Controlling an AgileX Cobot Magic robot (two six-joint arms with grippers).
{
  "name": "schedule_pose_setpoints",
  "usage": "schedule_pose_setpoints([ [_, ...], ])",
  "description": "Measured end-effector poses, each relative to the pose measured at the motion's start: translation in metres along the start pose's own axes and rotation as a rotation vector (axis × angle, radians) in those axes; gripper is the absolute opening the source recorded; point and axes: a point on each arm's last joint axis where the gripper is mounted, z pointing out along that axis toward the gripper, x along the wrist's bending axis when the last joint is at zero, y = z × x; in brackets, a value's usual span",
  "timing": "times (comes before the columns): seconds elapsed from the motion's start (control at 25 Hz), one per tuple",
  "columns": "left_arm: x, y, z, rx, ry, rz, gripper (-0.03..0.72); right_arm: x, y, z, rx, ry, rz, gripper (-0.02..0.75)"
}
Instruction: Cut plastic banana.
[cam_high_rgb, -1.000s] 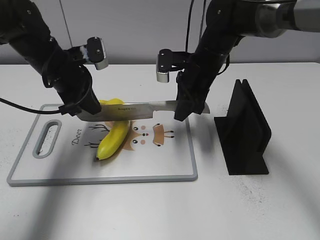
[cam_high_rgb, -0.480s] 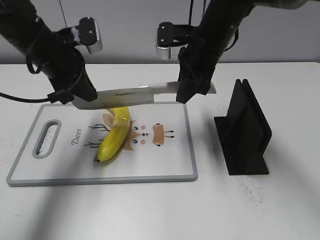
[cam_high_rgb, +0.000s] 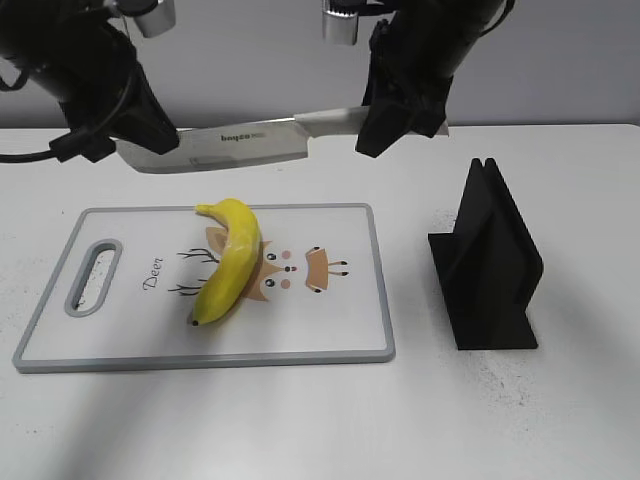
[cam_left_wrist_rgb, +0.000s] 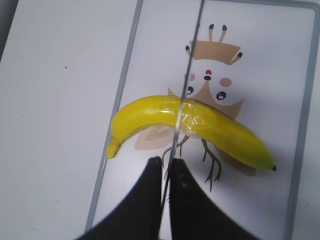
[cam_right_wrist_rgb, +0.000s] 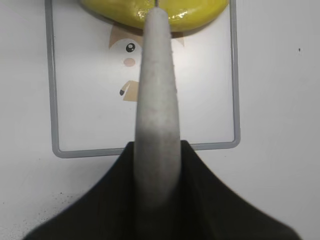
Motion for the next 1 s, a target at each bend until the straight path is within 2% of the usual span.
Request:
schedule_pose_setpoints([
  [0.16,-0.001,0.002,-0.004,-0.009,0.005,0.000,0.008,0.001,0.001,-0.004,-0.003,-0.004,-0.004,0.161],
  [0.24,0.000,0.002,-0.004,-0.015,0.014,-0.012,0.061,0.002,0.001,-0.004,-0.003,-0.001,-0.001,0.161],
  [0.32,0.002,0.002,-0.005,-0.024,0.038,-0.025,0.168,0.002,0.000,-0.004,0.006,0.004,0.009,0.160],
  [0.48,0.004,0.002,-0.006,-0.041,0.051,-0.045,0.512,0.002,-0.002,-0.005,0.023,0.005,0.010,0.160],
  [0.52,0.005,0.003,-0.006,-0.052,0.058,-0.059,0.580,0.002,-0.002,-0.005,0.024,0.006,0.010,0.160],
  [0.56,0.006,0.004,-0.006,-0.061,0.069,-0.080,0.616,0.002,-0.002,-0.005,0.024,0.006,0.010,0.160],
  [0.68,0.009,0.005,-0.009,-0.079,0.111,-0.145,0.641,0.002,-0.002,-0.005,0.024,0.006,0.041,0.160],
  [0.88,0.011,0.009,-0.029,-0.096,0.208,-0.256,0.642,0.003,-0.002,-0.014,0.046,-0.033,0.235,0.160],
  [1.0,0.012,0.010,-0.047,-0.087,0.271,-0.382,0.642,0.006,-0.001,-0.030,0.053,-0.084,0.331,0.160],
])
